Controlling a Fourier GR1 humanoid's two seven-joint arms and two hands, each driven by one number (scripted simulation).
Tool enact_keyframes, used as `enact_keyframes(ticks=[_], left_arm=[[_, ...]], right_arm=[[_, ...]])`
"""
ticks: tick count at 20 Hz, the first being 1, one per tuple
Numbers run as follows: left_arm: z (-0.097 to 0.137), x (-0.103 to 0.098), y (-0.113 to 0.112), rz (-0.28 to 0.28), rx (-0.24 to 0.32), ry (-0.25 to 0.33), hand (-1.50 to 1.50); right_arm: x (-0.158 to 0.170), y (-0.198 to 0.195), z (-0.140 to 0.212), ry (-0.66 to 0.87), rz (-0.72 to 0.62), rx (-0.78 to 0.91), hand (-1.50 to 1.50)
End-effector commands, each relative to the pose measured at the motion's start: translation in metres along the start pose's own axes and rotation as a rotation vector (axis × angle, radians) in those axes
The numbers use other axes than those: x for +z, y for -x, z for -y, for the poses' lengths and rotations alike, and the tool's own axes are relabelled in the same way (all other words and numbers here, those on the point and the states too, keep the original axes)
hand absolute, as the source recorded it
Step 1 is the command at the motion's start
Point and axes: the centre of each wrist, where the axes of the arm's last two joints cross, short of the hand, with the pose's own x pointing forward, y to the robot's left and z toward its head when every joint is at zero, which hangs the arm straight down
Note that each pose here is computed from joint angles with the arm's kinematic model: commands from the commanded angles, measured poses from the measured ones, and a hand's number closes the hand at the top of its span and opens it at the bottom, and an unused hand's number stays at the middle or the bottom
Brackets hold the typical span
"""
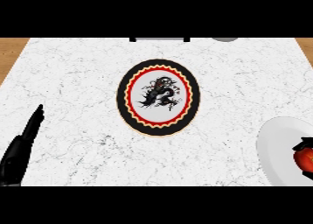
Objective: Pick the tomato from the plate and place it in the plate
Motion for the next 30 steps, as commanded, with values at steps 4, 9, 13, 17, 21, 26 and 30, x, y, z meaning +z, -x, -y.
enact_keyframes(ticks=[4,9,13,17,21,26,30], left_arm=[[0.005,-0.01,-0.013,0.031,0.021,0.045,0.0],[0.018,-0.032,-0.032,0.119,0.011,0.104,0.0],[0.025,-0.033,-0.026,0.104,0.003,0.098,0.0],[0.021,-0.021,-0.015,0.074,0.01,0.08,0.0],[0.007,-0.026,-0.026,0.073,0.015,0.063,0.0],[0.018,-0.02,-0.016,0.064,0.002,0.053,0.0],[0.002,-0.003,-0.001,0.017,0.014,0.032,0.0]], right_arm=[[-0.062,-0.059,0.014,0.043,0.04,0.214,1.5],[-0.09,-0.147,0.063,0.121,0.043,0.598,1.5],[-0.117,-0.178,0.073,0.183,0.063,0.629,1.5],[-0.123,-0.177,0.079,0.351,0.131,0.672,1.5],[-0.124,-0.182,0.092,0.468,0.238,0.629,1.5],[-0.124,-0.208,0.108,0.589,0.477,0.628,1.5],[-0.133,-0.249,0.108,0.502,0.726,0.537,1.5]])
